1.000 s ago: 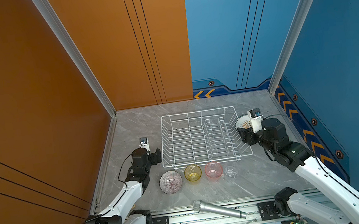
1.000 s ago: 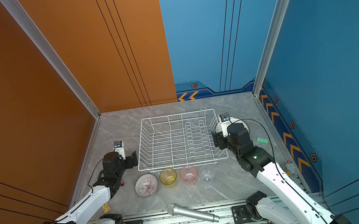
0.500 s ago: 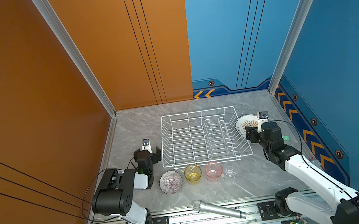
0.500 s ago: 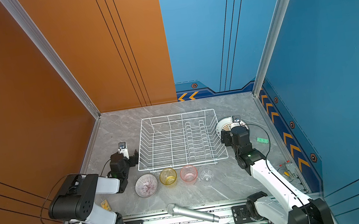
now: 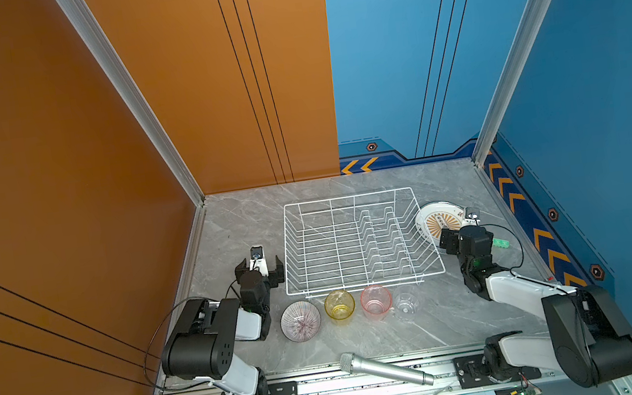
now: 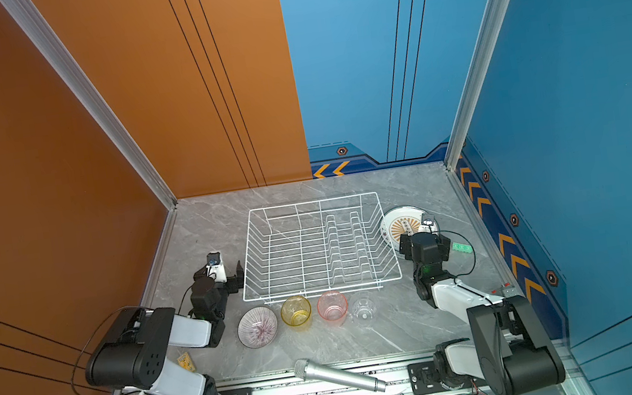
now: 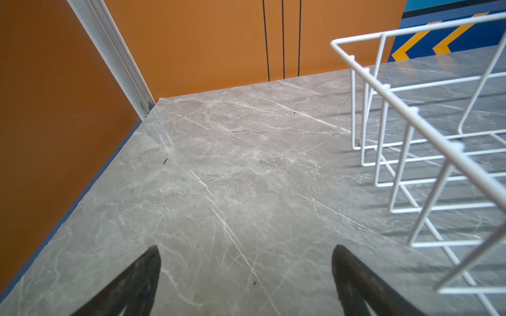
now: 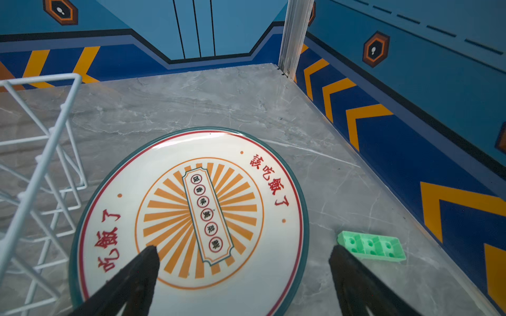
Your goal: Unload the mixed dishes from the dish rack
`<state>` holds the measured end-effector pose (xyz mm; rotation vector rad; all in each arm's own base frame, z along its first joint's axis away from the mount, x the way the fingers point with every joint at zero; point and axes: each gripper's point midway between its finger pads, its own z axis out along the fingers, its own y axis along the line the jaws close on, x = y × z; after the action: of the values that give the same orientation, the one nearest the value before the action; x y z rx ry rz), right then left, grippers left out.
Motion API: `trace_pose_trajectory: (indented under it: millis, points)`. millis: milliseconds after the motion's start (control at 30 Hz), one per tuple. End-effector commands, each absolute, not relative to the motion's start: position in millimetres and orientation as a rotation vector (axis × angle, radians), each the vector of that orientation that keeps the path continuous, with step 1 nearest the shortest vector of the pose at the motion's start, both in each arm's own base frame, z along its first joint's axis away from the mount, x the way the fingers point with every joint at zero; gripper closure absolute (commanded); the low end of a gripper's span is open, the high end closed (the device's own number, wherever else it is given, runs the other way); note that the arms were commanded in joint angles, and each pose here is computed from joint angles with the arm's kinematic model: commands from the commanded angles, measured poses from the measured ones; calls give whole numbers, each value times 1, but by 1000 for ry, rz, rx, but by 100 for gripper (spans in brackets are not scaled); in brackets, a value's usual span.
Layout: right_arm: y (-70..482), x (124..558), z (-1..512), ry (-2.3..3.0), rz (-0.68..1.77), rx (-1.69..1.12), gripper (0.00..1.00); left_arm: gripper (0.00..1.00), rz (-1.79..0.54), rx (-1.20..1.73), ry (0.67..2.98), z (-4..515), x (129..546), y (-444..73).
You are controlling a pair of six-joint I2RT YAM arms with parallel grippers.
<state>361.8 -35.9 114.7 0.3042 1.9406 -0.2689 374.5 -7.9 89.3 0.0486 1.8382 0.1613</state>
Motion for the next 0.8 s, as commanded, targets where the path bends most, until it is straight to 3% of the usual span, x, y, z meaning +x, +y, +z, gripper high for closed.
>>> trace_pose_trajectory:
  millis: [0,200,367,600,767]
  points:
    - [-40,372,123,1861,-274,302,5,2,101,40,1887,92,393,-4]
    - [-32,386,101,1879,-244,242,2,2,85,-3,1850,94,384,2]
    - [-40,383,97,1852,-213,287,0,2,203,62,1737,104,369,-13]
    - [-39,384,97,1853,-223,280,0,2,139,-34,1905,91,392,8]
    - [-38,384,97,1856,-231,274,0,2,96,-65,1861,94,387,13]
